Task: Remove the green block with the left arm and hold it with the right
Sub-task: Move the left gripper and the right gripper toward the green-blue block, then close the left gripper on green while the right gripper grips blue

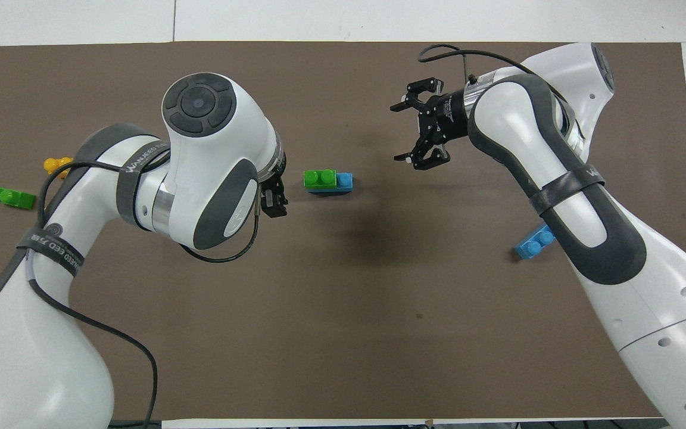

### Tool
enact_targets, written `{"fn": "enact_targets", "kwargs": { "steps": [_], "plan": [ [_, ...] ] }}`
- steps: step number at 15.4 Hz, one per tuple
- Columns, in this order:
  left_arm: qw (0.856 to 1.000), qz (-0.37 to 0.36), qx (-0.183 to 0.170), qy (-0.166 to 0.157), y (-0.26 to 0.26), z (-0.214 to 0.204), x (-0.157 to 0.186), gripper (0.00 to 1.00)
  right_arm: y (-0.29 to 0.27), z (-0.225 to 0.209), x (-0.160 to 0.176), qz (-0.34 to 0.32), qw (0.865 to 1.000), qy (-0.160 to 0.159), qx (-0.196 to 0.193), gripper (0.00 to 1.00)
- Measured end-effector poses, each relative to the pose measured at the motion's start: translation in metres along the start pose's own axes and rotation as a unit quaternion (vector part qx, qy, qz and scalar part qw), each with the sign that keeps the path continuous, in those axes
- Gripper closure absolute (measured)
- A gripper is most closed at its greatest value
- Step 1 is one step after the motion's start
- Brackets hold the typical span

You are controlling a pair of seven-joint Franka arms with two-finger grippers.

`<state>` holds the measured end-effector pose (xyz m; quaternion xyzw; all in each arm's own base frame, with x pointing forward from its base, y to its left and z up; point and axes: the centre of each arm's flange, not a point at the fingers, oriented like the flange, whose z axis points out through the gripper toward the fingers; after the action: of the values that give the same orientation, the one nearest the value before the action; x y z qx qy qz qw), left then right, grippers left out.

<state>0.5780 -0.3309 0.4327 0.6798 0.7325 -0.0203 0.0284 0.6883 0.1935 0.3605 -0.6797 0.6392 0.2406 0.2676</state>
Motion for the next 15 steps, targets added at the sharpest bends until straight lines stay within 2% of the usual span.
{"fn": "enact_targets", "kwargs": {
  "steps": [4,9,15],
  "plan": [
    [1.000,-0.002,0.002,0.000,0.013,0.015,-0.009,0.00,-0.001,0.006,-0.006,-0.004,1.000,0.003,0.009,0.00],
    [1.000,-0.008,-0.002,-0.003,0.018,0.013,-0.014,0.00,0.001,0.041,-0.019,-0.013,0.999,0.016,0.028,0.00],
    [1.000,-0.009,-0.002,-0.003,0.018,0.013,-0.014,0.00,0.008,0.063,-0.040,-0.014,1.000,0.003,0.028,0.00]
  ]
}}
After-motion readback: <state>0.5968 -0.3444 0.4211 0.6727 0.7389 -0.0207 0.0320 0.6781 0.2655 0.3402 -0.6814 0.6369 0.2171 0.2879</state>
